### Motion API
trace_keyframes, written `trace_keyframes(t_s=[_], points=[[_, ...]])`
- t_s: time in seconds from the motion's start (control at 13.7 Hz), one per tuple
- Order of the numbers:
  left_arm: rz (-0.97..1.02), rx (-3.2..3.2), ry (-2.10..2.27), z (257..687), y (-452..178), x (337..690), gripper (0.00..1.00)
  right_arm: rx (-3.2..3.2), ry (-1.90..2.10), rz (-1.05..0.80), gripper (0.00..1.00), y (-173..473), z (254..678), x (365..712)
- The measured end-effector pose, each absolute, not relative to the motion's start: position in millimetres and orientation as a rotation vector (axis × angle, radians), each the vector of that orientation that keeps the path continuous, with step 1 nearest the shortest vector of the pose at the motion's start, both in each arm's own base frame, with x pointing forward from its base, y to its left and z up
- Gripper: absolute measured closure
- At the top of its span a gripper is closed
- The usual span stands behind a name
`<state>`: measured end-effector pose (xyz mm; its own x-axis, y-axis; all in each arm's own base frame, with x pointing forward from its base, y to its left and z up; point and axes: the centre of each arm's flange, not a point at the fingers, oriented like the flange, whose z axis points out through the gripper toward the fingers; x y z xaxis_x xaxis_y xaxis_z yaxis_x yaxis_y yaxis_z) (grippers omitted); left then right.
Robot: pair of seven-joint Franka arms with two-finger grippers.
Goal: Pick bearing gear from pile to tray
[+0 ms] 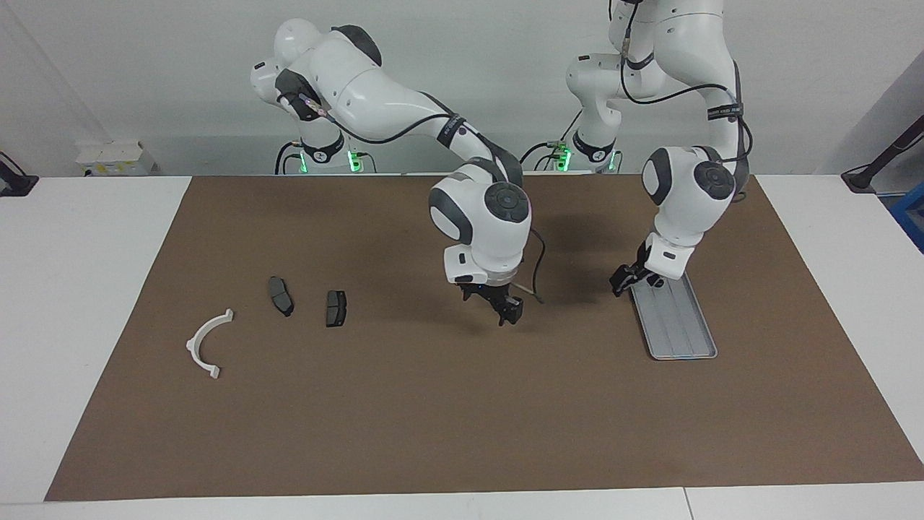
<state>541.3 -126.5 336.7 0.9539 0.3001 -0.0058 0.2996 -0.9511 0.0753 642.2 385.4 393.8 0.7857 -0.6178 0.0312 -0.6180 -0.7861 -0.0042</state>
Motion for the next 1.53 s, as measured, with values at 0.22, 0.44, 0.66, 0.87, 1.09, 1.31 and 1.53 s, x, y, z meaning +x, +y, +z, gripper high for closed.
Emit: trace_keyframes(t_s=[0.22,0.44,0.66,0.87,1.09,1.31,1.53], points=[[0.009,3.007,0.553,348,-204,537,0.0,3.041,-0.943,0.034,0.0,305,448,671],[0.006,2.992,0.682,341,-289,550,0.0,3.048,-0.898,0.025,0.0,266,457,683],[-0.012,3.007,0.717,311,-341,551,0.0,3.065,-0.766,-0.004,0.0,249,454,686],[-0.016,3.011,0.719,299,-344,550,0.0,3.104,-0.538,-0.018,0.0,201,454,699],[-0.018,3.013,0.714,299,-350,546,0.07,3.139,-0.21,-0.002,0.0,127,460,714],[-0.021,3.012,0.732,295,-349,544,0.1,3.084,0.096,0.042,0.0,72,486,707],[-0.015,3.002,0.754,292,-350,542,0.2,3.073,0.239,0.065,0.0,39,517,684]])
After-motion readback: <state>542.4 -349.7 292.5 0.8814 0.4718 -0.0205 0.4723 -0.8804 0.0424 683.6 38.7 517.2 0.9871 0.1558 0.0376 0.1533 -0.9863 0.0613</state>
